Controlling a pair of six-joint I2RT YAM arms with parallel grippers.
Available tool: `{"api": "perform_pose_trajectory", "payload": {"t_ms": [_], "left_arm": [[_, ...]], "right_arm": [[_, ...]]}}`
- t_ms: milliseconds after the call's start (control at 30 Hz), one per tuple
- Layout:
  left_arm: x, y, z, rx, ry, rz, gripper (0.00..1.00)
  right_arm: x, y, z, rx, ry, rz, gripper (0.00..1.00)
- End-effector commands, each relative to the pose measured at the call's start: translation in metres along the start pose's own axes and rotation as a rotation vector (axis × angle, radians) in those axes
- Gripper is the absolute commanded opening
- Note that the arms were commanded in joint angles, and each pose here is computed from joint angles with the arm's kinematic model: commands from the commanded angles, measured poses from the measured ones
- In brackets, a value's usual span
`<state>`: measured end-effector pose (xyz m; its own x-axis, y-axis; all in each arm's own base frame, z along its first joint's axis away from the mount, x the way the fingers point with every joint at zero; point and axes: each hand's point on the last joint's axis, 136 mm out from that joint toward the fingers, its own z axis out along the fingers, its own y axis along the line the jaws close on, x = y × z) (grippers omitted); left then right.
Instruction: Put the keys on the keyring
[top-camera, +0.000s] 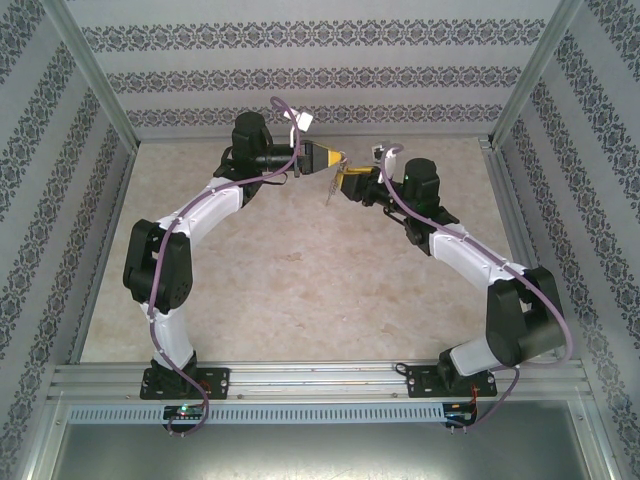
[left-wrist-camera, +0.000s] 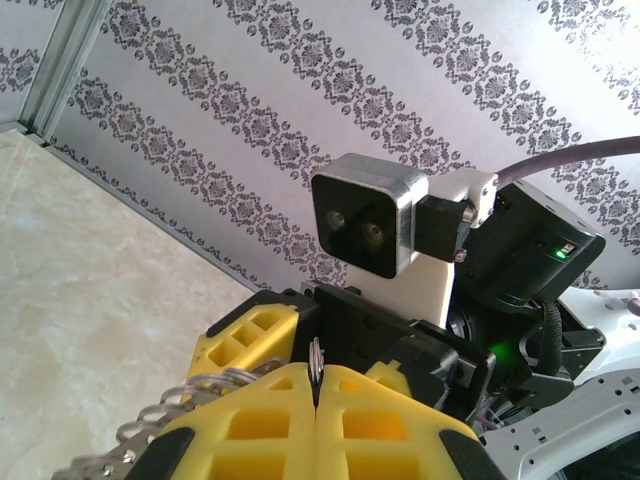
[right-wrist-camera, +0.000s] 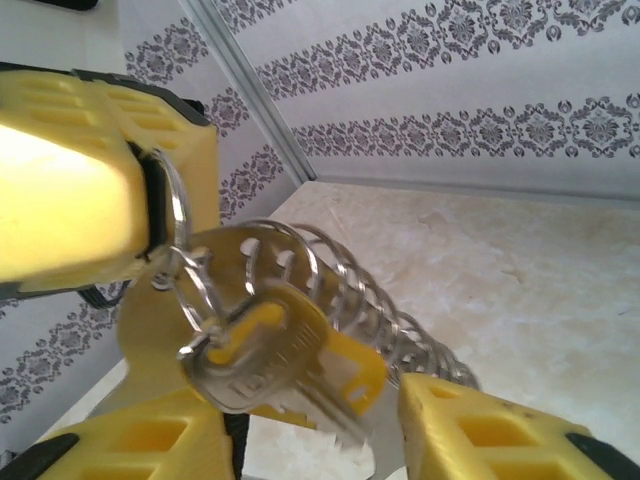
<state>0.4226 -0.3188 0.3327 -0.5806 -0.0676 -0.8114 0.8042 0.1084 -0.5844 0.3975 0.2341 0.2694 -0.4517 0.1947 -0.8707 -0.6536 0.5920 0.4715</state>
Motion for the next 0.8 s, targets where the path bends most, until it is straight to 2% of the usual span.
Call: {"api": "perform_pose_trajectory", "payload": {"t_ms": [0,467,600,767], "left_arm": [[-0.017,-0.024,-0.001,0.033,-0.038,0.088,0.00],[-0.019,-0.017,0.000,0.009,-0.056,0.089,0.00],[-0.021,-0.016,0.000,0.000,-0.065,0.088,0.00],[-0.022,-0.015,-0.001,-0.010,-0.079,0.096,0.00]], "right_arm": [[-0.007,0.008,0.004,-0.009,-0.009,-0.048,0.38],[0.001,0.030,-0.003,-0.015,0.032,-0.139,0.05],[0.002,0.037,-0.005,-0.011,0.046,-0.168,0.00],[0.004,0.048,-0.006,-0.003,0.065,-0.214,0.00]]}}
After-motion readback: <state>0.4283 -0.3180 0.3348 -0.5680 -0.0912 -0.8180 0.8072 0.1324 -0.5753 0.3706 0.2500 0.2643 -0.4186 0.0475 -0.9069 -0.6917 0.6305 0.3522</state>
